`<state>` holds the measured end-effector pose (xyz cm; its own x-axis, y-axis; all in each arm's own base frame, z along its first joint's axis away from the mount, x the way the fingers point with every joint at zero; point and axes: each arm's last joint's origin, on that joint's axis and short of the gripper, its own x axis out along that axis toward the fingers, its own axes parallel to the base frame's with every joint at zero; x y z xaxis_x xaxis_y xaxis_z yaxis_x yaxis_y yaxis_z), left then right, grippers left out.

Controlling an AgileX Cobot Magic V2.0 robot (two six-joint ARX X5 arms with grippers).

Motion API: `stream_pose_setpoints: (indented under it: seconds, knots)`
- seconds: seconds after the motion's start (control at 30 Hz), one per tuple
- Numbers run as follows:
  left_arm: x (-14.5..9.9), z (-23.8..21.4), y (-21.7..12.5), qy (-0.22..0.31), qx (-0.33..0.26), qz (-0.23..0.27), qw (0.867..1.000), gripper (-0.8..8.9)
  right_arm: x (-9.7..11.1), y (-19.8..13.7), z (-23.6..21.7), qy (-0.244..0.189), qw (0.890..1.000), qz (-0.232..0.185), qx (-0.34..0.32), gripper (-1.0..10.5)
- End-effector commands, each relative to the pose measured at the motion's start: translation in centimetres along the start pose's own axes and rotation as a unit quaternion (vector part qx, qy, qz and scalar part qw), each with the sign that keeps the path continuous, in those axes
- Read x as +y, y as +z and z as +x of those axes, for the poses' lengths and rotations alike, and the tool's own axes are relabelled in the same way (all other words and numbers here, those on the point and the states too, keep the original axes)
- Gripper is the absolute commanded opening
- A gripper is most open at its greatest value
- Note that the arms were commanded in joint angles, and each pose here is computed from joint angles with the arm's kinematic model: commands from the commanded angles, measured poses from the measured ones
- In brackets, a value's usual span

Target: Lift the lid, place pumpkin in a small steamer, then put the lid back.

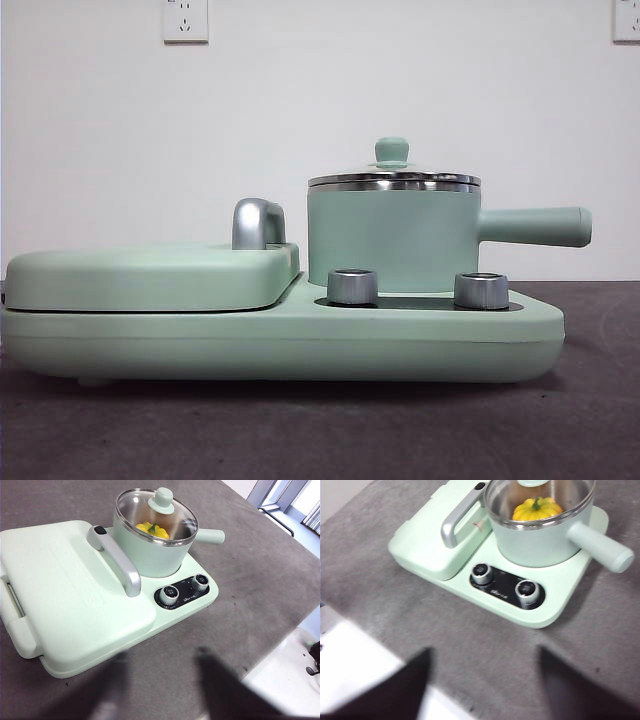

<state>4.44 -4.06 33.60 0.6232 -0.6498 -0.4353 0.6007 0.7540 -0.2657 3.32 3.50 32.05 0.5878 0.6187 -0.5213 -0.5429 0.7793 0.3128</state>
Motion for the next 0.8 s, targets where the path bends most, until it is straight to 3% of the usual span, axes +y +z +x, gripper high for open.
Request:
stream_pose_setpoints:
  seconds: [0.03, 0.63, 0.8]
  knots:
    - [-0.1, -0.1, 0.2, -0.002, -0.007, -0.002, 1.0, 0.06, 0.1, 0.2, 0.0, 0.005, 1.0, -0.001, -0.005, 0.2]
    - [0.0, -0.4, 0.0, -0.001, -0.023, -0.002, 1.0, 0.06, 0.1, 0.2, -0.1, 0.006, 1.0, -0.001, -0.005, 0.2]
    - [1.1, 0.4, -0.9, 0.048, -0.056, -0.025, 0.997, 0.06, 0.1, 0.2, -0.1, 0.006, 1.0, -0.001, -0.005, 0.2]
